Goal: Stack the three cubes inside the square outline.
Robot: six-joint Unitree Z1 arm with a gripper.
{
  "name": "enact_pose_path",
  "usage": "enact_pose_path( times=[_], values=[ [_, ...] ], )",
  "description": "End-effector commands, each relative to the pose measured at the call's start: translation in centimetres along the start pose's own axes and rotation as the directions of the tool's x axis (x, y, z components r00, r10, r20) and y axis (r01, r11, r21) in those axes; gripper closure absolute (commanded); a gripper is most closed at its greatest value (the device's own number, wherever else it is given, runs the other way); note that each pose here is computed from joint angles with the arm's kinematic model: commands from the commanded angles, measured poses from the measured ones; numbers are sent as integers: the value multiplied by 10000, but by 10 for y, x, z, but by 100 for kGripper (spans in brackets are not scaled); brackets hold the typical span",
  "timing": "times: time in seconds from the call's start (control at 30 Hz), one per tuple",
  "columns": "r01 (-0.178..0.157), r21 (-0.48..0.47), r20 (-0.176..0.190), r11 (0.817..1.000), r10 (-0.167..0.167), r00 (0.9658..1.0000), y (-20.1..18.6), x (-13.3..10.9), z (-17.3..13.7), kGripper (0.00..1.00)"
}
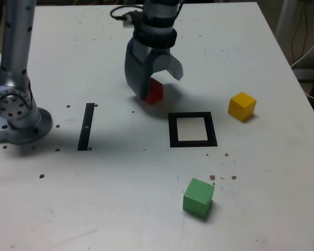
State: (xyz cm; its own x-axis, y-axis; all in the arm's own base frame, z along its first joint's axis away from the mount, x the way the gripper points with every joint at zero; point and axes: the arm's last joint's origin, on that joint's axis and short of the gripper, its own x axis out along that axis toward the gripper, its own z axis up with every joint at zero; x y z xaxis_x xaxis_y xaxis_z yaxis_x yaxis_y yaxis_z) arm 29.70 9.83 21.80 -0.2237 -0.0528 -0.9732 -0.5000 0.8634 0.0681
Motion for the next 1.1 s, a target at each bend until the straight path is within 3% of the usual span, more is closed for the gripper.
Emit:
enact_pose_path(
  times=[0.0,0.33,0.7,1.07],
  values=[
    [10,-22,-1,10000,-10,10000,1,1,2,11],
    [49,-82,-118,10000,-50,9999,3,3,0,31],
    [51,-53,77,10000,-50,10000,3,6,2,55],
    [108,731,425,9973,-139,9990,-3,5,2,70]
  ],
)
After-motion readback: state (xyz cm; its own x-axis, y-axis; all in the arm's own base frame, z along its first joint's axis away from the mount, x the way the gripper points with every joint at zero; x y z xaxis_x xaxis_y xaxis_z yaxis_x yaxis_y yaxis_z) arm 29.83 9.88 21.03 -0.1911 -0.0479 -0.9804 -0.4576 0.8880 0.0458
